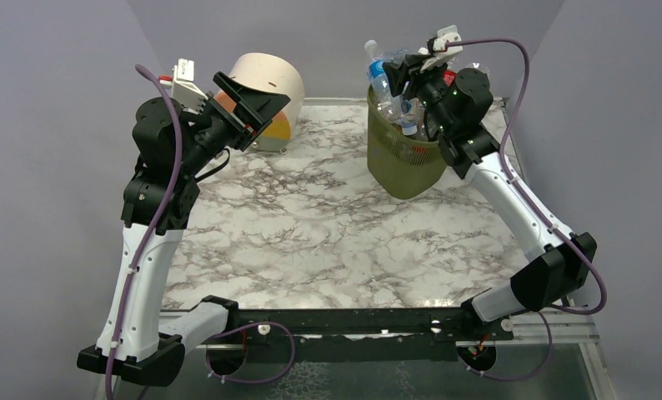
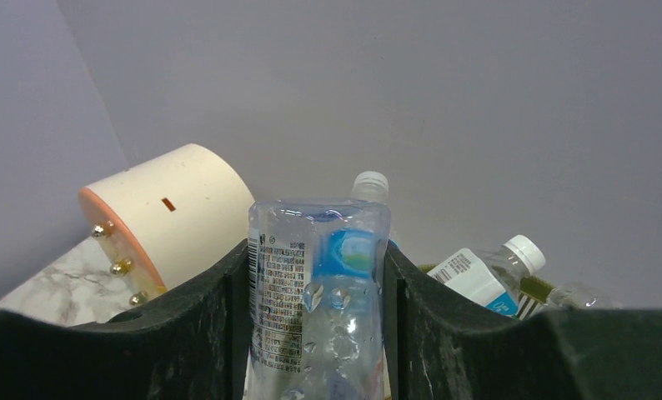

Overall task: Put the plastic bottles in the bin
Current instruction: Place the plastic bottle in the trash bin.

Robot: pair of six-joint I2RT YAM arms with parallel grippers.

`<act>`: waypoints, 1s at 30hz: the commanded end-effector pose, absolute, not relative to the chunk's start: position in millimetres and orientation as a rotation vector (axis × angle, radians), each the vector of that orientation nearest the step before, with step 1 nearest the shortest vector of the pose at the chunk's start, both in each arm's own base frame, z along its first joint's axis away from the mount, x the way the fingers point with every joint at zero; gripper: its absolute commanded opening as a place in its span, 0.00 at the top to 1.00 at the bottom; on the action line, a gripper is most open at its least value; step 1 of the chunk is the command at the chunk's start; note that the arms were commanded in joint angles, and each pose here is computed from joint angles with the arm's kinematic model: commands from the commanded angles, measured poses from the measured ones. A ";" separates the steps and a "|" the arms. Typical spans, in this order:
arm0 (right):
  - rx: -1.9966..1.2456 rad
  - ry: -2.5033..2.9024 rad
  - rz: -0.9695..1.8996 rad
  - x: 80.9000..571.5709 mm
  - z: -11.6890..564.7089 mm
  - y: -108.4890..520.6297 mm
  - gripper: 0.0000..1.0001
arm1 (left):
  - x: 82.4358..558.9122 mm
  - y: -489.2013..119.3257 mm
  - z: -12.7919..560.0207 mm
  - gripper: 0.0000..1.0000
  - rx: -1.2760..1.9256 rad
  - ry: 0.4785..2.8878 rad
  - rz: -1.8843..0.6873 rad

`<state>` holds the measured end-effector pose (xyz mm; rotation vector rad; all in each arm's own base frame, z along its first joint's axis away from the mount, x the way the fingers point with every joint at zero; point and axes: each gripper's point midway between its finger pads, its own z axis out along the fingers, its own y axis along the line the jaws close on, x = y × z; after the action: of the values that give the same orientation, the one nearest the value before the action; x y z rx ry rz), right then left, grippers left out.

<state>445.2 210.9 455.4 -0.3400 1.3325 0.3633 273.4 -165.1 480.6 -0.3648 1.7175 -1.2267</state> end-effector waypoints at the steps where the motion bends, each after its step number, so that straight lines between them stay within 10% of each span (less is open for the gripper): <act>1: -0.299 1.182 0.382 436.4 485.9 205.4 0.48 | 269.0 -168.2 484.9 0.01 -0.318 1.706 -1.239; 30: -0.313 1.178 0.319 426.0 429.2 191.2 0.45 | 283.1 -170.3 468.0 0.01 -0.340 1.748 -1.219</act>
<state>440.0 197.3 404.2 -0.3446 1.2482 0.3074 283.9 -167.4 467.8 -0.3732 1.7534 -1.2106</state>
